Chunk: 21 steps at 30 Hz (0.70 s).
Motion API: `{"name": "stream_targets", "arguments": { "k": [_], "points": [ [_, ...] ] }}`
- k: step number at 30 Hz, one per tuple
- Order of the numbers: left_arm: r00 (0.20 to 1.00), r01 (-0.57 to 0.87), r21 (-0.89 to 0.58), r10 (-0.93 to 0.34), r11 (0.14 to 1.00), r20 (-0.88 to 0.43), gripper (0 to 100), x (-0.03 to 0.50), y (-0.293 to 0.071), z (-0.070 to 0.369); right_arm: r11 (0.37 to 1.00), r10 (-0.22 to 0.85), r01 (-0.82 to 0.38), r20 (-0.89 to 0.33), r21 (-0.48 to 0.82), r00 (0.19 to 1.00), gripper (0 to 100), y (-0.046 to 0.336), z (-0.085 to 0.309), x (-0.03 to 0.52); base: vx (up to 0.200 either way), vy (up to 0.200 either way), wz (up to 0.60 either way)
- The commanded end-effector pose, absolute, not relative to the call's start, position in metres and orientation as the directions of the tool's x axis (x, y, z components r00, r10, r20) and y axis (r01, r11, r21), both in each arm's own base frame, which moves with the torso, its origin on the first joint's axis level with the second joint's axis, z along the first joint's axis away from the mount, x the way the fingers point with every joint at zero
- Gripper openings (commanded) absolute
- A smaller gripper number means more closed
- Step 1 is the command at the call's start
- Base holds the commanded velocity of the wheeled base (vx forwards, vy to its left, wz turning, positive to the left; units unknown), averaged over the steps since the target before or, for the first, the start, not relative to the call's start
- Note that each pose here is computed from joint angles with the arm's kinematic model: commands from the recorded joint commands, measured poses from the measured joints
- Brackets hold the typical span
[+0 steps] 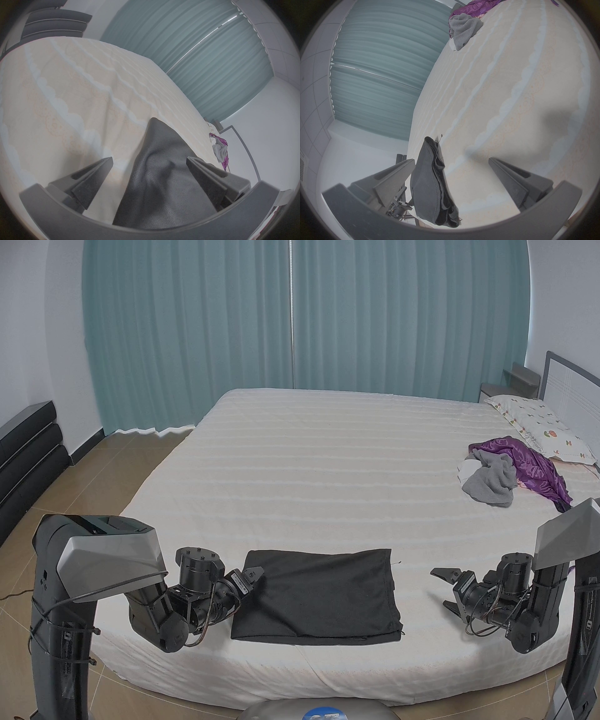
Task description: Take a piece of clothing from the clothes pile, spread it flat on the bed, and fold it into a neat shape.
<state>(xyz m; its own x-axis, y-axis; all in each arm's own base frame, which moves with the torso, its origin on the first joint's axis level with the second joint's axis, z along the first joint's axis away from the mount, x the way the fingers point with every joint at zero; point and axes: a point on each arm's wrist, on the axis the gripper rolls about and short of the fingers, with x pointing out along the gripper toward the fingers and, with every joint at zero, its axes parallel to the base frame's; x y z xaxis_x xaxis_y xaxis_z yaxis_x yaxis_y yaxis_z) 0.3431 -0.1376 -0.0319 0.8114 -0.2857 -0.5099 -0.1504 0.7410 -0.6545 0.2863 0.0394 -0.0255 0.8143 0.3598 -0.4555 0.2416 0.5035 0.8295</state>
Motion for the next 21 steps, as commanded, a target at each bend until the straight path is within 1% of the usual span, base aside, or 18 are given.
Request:
{"name": "stream_targets", "arguments": {
  "k": [1, 10, 12, 15, 17, 18, 19, 21],
  "points": [
    [0.817, -0.158, -0.659, -0.278, 0.735, -0.506, 100, 0.344, -0.135, -0.028, 0.5, 0.362, 0.229, -0.442, 0.835, 0.821, 100, 0.04, -0.023, 0.287, 0.0, 0.0, 0.0],
    [0.866, -0.213, -0.725, -0.218, 0.655, -0.451, 100, 0.346, -0.103, 0.003, 0.493, 0.344, 0.233, -0.434, 0.838, 0.833, 100, 0.034, -0.021, 0.288, 0.0, 0.0, 0.0],
    [0.889, -0.207, -0.743, -0.194, 0.636, -0.415, 100, 0.349, -0.092, 0.018, 0.497, 0.31, 0.223, -0.412, 0.839, 0.857, 100, 0.031, -0.012, 0.288, 0.0, 0.0, 0.0],
    [0.918, -0.188, -0.767, -0.168, 0.614, -0.36, 100, 0.348, -0.079, 0.041, 0.495, 0.264, 0.195, -0.361, 0.847, 0.895, 100, 0.023, 0.008, 0.286, 0.0, 0.0, 0.0],
    [0.935, -0.172, -0.787, -0.154, 0.593, -0.321, 100, 0.34, -0.071, 0.06, 0.497, 0.253, 0.151, -0.309, 0.854, 0.917, 100, 0.022, 0.028, 0.28, 0.0, 0.0, 0.0],
    [0.937, -0.169, -0.79, -0.153, 0.589, -0.315, 100, 0.339, -0.07, 0.062, 0.499, 0.25, 0.144, -0.301, 0.855, 0.92, 100, 0.021, 0.031, 0.278, 0.0, 0.0, 0.0],
    [0.949, -0.145, -0.805, -0.148, 0.575, -0.277, 100, 0.334, -0.067, 0.078, 0.51, 0.238, 0.096, -0.247, 0.855, 0.939, 100, 0.019, 0.051, 0.27, 0.0, 0.0, 0.0],
    [0.969, -0.114, -0.816, -0.119, 0.567, -0.219, 100, 0.322, -0.063, 0.101, 0.543, 0.223, 0.024, -0.171, 0.839, 0.96, 100, 0.016, 0.076, 0.256, 0.0, 0.0, 0.0]
  ]
}}
